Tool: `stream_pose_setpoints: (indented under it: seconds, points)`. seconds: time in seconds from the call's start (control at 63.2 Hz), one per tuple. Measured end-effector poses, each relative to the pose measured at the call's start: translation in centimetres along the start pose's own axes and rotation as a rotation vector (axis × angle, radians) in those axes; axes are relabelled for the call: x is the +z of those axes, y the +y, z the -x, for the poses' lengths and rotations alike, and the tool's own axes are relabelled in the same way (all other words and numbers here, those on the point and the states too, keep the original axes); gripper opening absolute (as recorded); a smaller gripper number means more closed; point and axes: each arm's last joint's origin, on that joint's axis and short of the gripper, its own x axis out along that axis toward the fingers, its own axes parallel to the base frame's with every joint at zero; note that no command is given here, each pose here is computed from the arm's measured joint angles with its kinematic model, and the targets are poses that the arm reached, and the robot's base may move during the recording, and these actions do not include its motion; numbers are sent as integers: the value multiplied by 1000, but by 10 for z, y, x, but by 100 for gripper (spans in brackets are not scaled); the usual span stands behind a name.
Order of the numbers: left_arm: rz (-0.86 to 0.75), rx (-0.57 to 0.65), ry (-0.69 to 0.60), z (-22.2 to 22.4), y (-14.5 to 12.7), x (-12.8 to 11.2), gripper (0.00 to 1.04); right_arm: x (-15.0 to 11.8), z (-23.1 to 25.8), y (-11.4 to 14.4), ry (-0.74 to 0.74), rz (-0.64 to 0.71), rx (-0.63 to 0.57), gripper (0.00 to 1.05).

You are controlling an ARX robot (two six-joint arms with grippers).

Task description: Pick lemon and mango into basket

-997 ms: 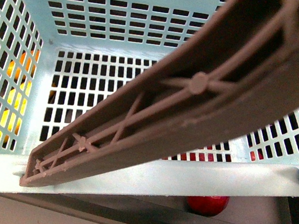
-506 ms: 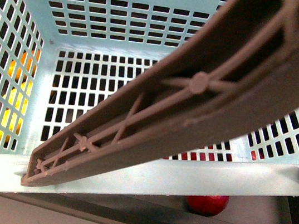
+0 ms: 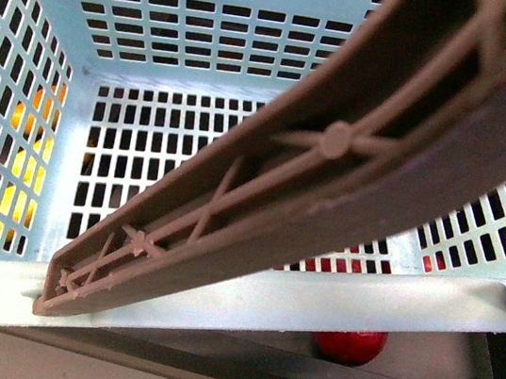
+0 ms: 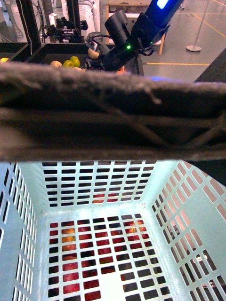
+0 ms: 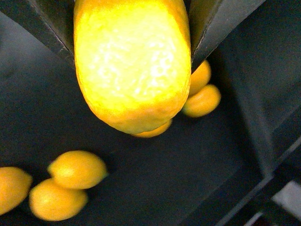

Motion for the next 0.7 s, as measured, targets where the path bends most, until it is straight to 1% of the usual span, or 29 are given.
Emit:
stream_pose_setpoints:
  seconds: [0.079,0.142,0.206,0.364,0.38,0.506,0.696]
  points:
    - [0,0,0,0,0,0,5,-12,16,18,25,20,51,52]
    - [0,0,0,0,0,0,5,-27,41,44,56,53,126,52]
    - [0,0,0,0,0,0,5,-34,64,64,60,86,182,52]
    - [0,0,0,0,0,0,5,-33,121,112,-11,135,310,52]
    - [0,0,0,0,0,0,5,-34,129,121,-20,145,333,52]
    - [0,0,0,0,0,0,5,-40,153,150,-38,175,412,52]
    - [0,0,0,0,0,0,5,-65,176,194,-18,227,523,52]
